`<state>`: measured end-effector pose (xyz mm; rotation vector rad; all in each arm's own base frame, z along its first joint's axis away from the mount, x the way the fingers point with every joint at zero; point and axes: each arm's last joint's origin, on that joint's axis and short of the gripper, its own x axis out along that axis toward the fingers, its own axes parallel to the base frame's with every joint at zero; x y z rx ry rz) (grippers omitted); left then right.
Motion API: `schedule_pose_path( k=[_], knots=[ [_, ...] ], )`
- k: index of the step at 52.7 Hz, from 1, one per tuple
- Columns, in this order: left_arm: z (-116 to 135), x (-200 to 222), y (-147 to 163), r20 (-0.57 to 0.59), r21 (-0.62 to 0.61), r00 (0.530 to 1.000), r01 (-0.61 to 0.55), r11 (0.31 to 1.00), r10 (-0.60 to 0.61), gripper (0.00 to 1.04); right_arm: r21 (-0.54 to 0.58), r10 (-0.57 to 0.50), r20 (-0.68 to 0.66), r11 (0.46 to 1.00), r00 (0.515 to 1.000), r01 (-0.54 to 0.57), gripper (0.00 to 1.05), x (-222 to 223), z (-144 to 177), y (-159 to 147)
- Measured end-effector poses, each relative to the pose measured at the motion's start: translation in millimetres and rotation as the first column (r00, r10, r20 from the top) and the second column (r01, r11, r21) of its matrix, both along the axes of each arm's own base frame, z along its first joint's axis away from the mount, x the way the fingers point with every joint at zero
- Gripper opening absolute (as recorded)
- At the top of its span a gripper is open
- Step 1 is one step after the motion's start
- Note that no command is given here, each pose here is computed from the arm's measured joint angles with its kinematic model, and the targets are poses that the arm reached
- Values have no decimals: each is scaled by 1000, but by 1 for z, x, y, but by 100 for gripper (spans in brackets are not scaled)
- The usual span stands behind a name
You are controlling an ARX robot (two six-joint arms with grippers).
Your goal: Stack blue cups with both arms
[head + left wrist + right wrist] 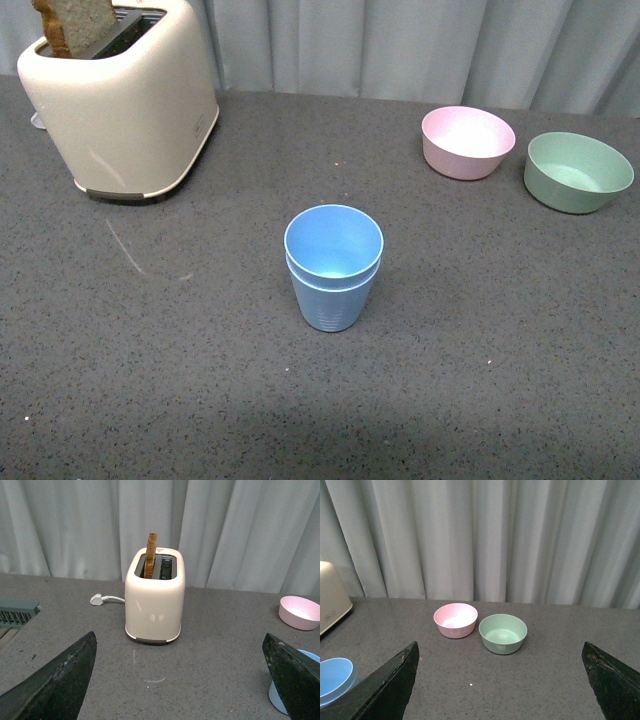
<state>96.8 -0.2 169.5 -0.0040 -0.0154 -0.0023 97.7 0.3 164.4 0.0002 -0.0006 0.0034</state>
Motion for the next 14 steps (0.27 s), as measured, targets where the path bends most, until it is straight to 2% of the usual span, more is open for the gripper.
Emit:
schedule_pose_path(
  k=[14],
  knots=[
    [0, 0, 0, 0, 0, 1000, 0, 1000, 0, 98, 0, 0, 0, 1000, 1000, 0, 95, 0, 0, 0]
  ],
)
